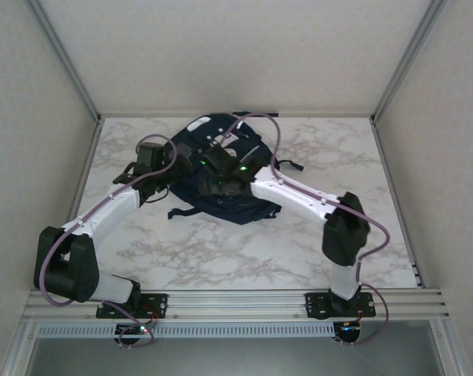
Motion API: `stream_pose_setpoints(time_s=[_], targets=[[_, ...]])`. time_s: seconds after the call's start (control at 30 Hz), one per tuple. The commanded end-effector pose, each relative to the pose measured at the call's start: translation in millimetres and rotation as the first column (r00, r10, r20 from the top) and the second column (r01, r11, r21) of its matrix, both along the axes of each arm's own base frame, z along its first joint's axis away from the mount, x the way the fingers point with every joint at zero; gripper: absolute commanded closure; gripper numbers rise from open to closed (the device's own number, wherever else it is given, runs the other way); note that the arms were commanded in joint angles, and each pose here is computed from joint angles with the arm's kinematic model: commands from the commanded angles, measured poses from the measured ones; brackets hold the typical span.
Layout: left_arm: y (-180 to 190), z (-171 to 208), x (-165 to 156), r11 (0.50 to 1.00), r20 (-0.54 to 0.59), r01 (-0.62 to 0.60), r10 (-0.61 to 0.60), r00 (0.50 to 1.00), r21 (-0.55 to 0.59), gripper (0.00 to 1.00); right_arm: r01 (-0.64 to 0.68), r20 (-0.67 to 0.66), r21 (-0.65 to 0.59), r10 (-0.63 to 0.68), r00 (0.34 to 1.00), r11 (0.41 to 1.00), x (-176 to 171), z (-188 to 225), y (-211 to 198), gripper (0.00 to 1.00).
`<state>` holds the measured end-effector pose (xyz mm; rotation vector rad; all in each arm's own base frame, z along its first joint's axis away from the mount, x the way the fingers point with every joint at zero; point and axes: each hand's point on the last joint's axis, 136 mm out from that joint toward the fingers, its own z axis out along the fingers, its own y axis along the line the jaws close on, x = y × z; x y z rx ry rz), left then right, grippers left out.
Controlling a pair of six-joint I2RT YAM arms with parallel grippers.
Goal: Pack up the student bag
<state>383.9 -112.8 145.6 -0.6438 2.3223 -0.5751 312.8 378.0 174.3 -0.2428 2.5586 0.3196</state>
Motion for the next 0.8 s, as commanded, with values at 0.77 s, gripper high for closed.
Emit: stream_pose_setpoints(time_s=[0.77], targets=[[11.3, -90.8, 45.0, 0.989, -0.114, -0.110, 0.099, 0.988, -0.095, 0.38, 0.054, 0.106, -0.557, 0.007, 0.994, 0.829, 9.3, -51.9, -58.5, 0.10]])
